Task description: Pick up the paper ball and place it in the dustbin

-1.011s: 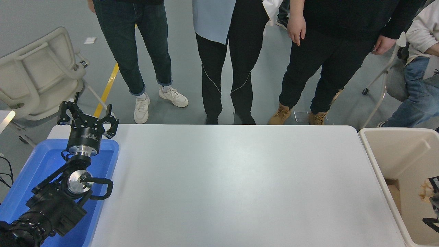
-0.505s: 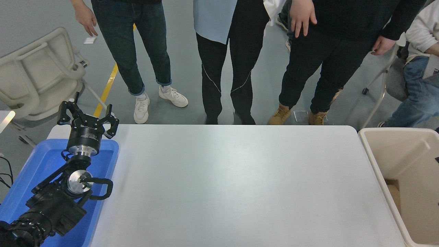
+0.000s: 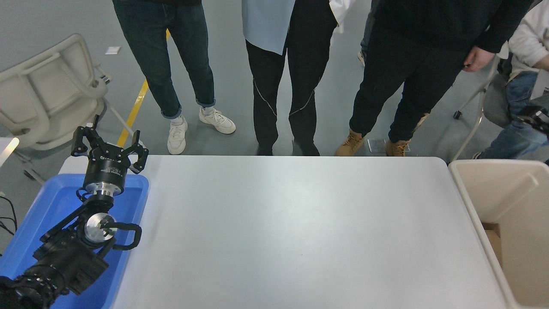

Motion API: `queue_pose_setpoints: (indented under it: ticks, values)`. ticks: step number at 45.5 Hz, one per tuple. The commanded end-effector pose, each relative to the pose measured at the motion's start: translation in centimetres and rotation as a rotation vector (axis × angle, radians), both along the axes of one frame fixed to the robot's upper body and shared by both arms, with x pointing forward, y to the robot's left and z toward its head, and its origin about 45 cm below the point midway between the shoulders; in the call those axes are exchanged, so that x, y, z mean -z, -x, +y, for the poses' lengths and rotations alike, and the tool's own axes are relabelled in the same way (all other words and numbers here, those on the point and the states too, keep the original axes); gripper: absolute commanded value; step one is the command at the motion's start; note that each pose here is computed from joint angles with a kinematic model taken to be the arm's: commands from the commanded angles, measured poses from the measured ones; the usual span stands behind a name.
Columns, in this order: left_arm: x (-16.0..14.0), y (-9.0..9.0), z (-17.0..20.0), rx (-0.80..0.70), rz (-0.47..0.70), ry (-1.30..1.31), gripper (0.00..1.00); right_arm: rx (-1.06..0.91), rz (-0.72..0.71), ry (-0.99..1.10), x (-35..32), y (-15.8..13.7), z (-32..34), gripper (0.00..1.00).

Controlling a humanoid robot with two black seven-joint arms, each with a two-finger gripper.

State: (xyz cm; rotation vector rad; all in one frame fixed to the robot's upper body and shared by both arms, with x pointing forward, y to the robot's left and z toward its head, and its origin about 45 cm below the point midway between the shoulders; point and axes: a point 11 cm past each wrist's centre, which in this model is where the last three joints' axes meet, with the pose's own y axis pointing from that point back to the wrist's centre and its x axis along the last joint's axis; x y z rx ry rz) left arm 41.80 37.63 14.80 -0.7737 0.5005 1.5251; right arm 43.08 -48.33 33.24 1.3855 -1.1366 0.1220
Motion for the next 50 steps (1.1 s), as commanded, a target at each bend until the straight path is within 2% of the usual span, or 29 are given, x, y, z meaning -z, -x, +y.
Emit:
queue_pose_setpoints:
  ticks: [1, 12, 22, 35, 50]
  values:
    - [0.0, 0.0, 0.0, -0.001, 0.001, 0.0, 0.99, -0.268, 0.123, -0.046, -7.9, 0.6, 7.5, 1.0]
    - [0.0, 0.0, 0.0, -0.001, 0.001, 0.0, 0.99, -0.473, 0.297, -0.139, -10.5, 4.2, 14.4, 1.0]
    - [0.0, 0.0, 0.0, 0.0, 0.0, 0.0, 0.99, -0.615, 0.408, -0.106, -11.8, 6.8, 19.3, 1.0]
    - [0.0, 0.0, 0.0, -0.001, 0.001, 0.0, 0.99, -0.714, 0.426, -0.038, -12.6, 7.3, 23.4, 1.0]
    - [0.0, 0.0, 0.0, 0.0, 0.0, 0.0, 0.99, -0.73, 0.436, -0.039, -12.2, 7.3, 24.0, 1.0]
